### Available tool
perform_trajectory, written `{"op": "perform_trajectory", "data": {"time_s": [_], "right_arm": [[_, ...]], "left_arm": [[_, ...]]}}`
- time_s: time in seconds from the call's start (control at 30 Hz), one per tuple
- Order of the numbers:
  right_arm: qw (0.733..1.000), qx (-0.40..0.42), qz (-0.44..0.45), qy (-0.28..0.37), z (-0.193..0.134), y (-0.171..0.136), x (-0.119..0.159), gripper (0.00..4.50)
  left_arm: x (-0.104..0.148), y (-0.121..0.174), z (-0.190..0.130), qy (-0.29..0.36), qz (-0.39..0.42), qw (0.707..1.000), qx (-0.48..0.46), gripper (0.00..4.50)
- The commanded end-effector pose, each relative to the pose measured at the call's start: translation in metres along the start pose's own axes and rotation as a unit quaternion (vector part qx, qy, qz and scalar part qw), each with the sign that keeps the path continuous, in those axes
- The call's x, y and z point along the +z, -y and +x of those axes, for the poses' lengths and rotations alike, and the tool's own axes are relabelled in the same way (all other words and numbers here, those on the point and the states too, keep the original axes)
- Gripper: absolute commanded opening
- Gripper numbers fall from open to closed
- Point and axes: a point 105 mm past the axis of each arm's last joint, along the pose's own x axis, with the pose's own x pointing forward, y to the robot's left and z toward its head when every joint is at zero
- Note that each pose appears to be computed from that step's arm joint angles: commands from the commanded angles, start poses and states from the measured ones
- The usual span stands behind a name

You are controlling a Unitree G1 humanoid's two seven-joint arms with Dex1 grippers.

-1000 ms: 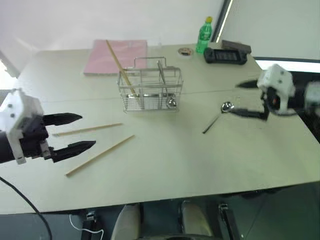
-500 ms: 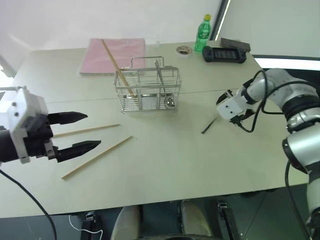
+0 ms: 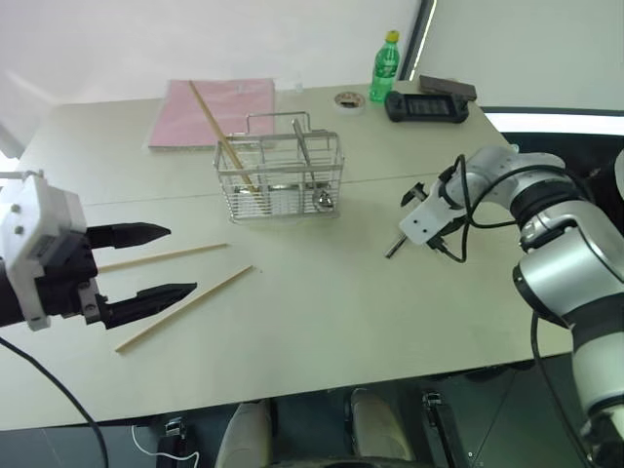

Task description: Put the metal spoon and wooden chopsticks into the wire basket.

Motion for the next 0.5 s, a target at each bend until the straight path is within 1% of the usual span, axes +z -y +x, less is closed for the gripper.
{"op": "perform_trajectory", "data": {"time_s": [0.03, 0.13, 0.2, 0.23, 0.27, 0.3, 0.5], "right_arm": [[1.000, 0.014, 0.012, -0.003, -0.0020, 0.0042, 0.0008, 3.65], [0.999, 0.033, 0.022, 0.009, -0.0030, 0.0020, 0.0040, 2.14], [0.999, 0.031, 0.026, 0.012, -0.0043, 0.0042, 0.0047, 1.20], [0.999, 0.026, 0.033, 0.016, -0.0047, 0.0059, 0.0055, 0.85], [0.999, 0.023, 0.037, 0.020, -0.0049, 0.0068, 0.0063, 0.25], [0.999, 0.023, 0.040, 0.021, -0.0045, 0.0061, 0.0062, 0.03], [0.998, 0.010, 0.051, 0.039, -0.0048, 0.0061, 0.0086, 0.03]], "left_arm": [[0.0113, 0.0021, 0.0004, 0.009, 0.023, 1.000, 0.005, 4.50], [0.0139, 0.0035, 0.0025, 0.015, 0.022, 1.000, 0.003, 4.50], [0.0153, 0.0038, 0.0034, 0.017, 0.022, 1.000, 0.003, 4.50], [0.0159, 0.0035, 0.0036, 0.018, 0.021, 1.000, 0.004, 4.50], [0.0163, 0.0032, 0.0039, 0.019, 0.021, 1.000, 0.006, 4.50], [0.0167, 0.0033, 0.0041, 0.020, 0.020, 1.000, 0.006, 4.50], [0.0207, 0.0005, 0.0057, 0.026, 0.022, 0.999, 0.008, 4.50]]}}
